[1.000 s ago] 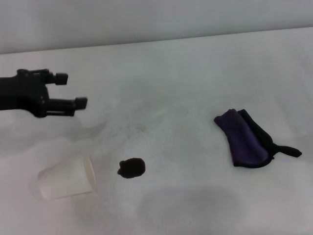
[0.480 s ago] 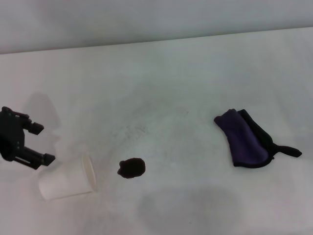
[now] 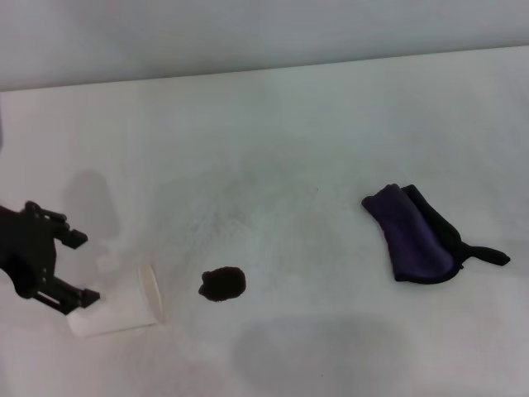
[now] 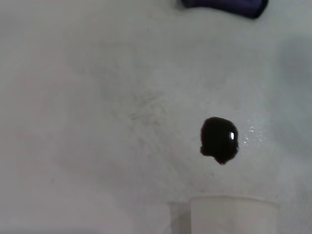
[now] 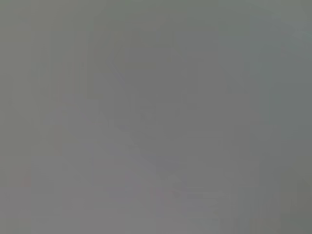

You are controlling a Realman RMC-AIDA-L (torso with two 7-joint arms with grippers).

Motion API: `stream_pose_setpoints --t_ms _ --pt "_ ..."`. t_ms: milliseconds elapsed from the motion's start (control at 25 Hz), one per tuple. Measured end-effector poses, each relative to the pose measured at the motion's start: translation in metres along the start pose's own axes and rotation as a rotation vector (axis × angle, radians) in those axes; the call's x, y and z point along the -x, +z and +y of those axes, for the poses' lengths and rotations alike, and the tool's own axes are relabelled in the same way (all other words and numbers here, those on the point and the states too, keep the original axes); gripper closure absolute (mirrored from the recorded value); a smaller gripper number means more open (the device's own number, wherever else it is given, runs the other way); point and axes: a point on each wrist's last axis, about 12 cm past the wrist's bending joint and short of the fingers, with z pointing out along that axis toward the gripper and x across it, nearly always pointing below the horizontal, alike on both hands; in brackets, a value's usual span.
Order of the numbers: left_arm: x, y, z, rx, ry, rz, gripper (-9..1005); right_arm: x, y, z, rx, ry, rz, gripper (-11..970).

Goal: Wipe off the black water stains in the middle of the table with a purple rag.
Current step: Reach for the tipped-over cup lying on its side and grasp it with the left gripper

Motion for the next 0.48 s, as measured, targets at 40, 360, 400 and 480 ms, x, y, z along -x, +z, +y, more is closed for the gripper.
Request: stream_pose_setpoints --t_ms 40,360,400,480 --pt "0.000 0.003 -0.001 -0.004 0.003 0.005 108 0.000 0.000 0.000 -0.004 0.001 0.000 105" --pt "-0.001 0.019 -0.006 -0.043 0.021 0.069 108 0.001 0.001 -0.001 -0.006 -0.005 -0.002 106" --pt "0.000 0.020 -0.006 -0.040 0.023 0.065 108 0.001 0.001 0.000 -0.006 -0.006 -0.002 106" --pt "0.000 0.022 -0.006 -0.033 0.029 0.057 108 0.001 0.001 -0.001 -0.012 -0.004 -0.003 105"
